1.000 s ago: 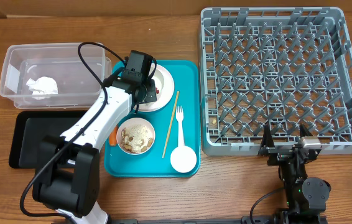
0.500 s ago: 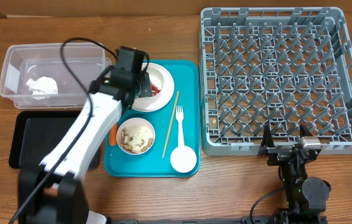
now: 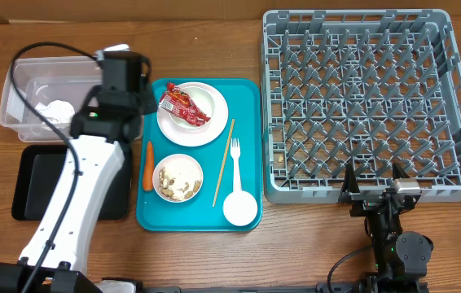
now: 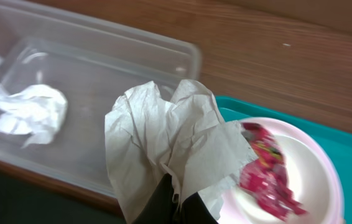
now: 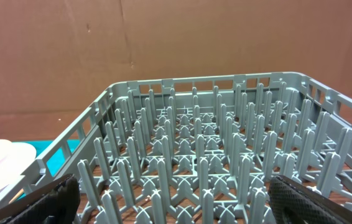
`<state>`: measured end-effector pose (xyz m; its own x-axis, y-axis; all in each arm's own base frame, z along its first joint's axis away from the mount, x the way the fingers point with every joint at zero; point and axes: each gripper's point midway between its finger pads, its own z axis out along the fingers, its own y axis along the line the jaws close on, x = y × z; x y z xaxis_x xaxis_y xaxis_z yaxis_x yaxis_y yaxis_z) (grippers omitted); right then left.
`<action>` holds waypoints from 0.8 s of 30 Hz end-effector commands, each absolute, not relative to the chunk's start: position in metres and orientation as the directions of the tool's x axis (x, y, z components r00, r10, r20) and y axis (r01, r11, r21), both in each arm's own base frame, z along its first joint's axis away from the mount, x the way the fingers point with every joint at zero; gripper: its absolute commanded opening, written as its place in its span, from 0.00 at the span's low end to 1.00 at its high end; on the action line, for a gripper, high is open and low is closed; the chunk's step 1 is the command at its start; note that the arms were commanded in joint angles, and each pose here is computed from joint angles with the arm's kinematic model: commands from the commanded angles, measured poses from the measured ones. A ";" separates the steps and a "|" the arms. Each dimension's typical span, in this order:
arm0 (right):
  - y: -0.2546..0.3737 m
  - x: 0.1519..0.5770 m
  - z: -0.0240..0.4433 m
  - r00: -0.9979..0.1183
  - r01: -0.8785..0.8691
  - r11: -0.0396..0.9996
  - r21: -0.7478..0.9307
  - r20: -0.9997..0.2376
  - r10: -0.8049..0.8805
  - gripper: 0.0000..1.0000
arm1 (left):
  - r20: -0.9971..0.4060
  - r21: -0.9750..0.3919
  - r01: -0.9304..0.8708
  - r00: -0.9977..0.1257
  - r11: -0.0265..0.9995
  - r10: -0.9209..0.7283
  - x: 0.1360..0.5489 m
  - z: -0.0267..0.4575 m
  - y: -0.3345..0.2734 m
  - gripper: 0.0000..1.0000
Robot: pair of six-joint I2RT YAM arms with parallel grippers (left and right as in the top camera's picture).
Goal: Sort waste into correct bins and load items into the dishwasher
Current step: 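Carry the tissue left and drop it into the clear bin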
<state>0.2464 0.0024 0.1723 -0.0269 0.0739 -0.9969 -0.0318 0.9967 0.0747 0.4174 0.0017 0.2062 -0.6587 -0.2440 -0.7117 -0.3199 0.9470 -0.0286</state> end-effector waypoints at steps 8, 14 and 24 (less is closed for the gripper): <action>-0.001 0.246 0.170 -0.023 -0.015 0.997 0.070 -0.997 0.070 1.00 | -0.695 -0.032 -0.479 -0.620 0.877 -0.364 0.414 0.201 0.084 0.04; -0.001 0.246 0.170 -0.023 -0.015 0.997 0.070 -0.997 0.070 1.00 | -0.655 -0.019 -0.528 -0.635 0.849 -0.409 0.412 0.178 0.108 0.04; -0.001 0.246 0.170 -0.023 -0.015 0.997 0.070 -0.997 0.070 1.00 | -0.570 0.020 -0.533 -0.701 0.846 -0.428 0.421 0.125 0.113 0.07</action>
<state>0.2464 0.0024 0.1724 -0.0265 0.0742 -0.9969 -0.0315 0.9967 0.0750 0.4139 0.1117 0.1346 -0.6843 -0.4383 -0.5828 -0.5466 0.8373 0.0122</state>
